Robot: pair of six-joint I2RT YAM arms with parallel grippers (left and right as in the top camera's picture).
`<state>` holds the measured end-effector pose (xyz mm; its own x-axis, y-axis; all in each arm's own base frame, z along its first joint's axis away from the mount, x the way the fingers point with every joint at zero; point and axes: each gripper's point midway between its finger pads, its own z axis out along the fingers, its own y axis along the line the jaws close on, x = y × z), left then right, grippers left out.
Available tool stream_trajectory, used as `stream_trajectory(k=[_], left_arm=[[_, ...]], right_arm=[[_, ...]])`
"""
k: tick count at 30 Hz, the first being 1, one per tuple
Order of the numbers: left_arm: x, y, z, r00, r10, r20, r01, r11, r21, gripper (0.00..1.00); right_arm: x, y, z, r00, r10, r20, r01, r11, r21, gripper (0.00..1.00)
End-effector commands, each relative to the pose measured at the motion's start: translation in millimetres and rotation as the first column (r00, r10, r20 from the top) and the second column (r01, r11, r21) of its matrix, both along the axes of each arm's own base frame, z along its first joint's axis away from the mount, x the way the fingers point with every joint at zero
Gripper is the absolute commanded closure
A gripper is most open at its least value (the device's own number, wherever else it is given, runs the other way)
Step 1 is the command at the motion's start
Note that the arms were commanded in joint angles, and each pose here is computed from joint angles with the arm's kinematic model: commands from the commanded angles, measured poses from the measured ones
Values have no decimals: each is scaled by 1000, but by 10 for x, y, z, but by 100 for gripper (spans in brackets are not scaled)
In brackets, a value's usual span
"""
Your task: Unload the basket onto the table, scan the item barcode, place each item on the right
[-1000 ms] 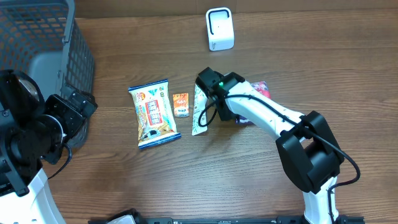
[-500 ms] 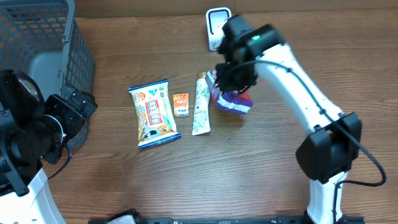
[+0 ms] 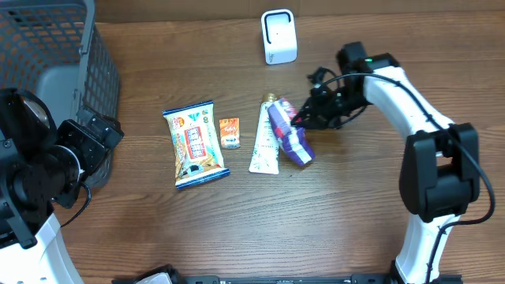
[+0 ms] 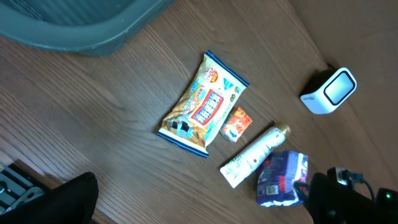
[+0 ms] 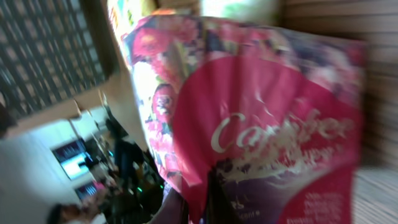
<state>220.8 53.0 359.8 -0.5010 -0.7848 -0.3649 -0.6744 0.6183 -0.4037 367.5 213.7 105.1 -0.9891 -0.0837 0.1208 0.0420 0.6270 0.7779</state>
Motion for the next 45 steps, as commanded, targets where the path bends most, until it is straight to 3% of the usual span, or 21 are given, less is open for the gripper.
stream_trajectory(k=[1,2,4,8,13,16,21,26,32,36,45], left_arm=[[-10,10,14,1000,-2,6,2,1000,7,0],[-11,9,13,1000,-2,6,2,1000,6,0],[-10,10,14,1000,-2,6,2,1000,6,0],[-10,10,14,1000,-2,6,2,1000,6,0],[-10,9,14,1000,-2,6,2,1000,7,0],[-10,10,14,1000,-2,6,2,1000,6,0],[-10,10,14,1000,-2,6,2,1000,6,0],[-10,10,14,1000,-2,6,2,1000,6,0],[-10,10,14,1000,-2,6,2,1000,6,0],[-10,10,14,1000,-2,6,2,1000,6,0],[-10,10,14,1000,-2,6,2,1000,7,0]], right_arm=[[168,-565,-207,989,-148,-13,143,972,-188,96],[198,-723,-276,984,-179,-8,171,952,-252,95],[240,-1172,-424,971,-239,15,224,886,-406,72],[216,-1574,-444,955,-295,9,260,825,-502,58],[241,-1821,-169,947,-319,17,275,787,-551,50],[270,-1778,95,954,-297,30,265,797,-542,50],[211,-1362,360,991,-125,56,136,866,-480,52],[145,-1072,185,997,-16,72,54,824,-564,56],[104,-847,-158,997,-30,70,67,791,-608,66],[165,-939,-357,992,-80,102,127,738,-662,75],[310,-1476,-273,975,-104,198,223,508,-832,71]])
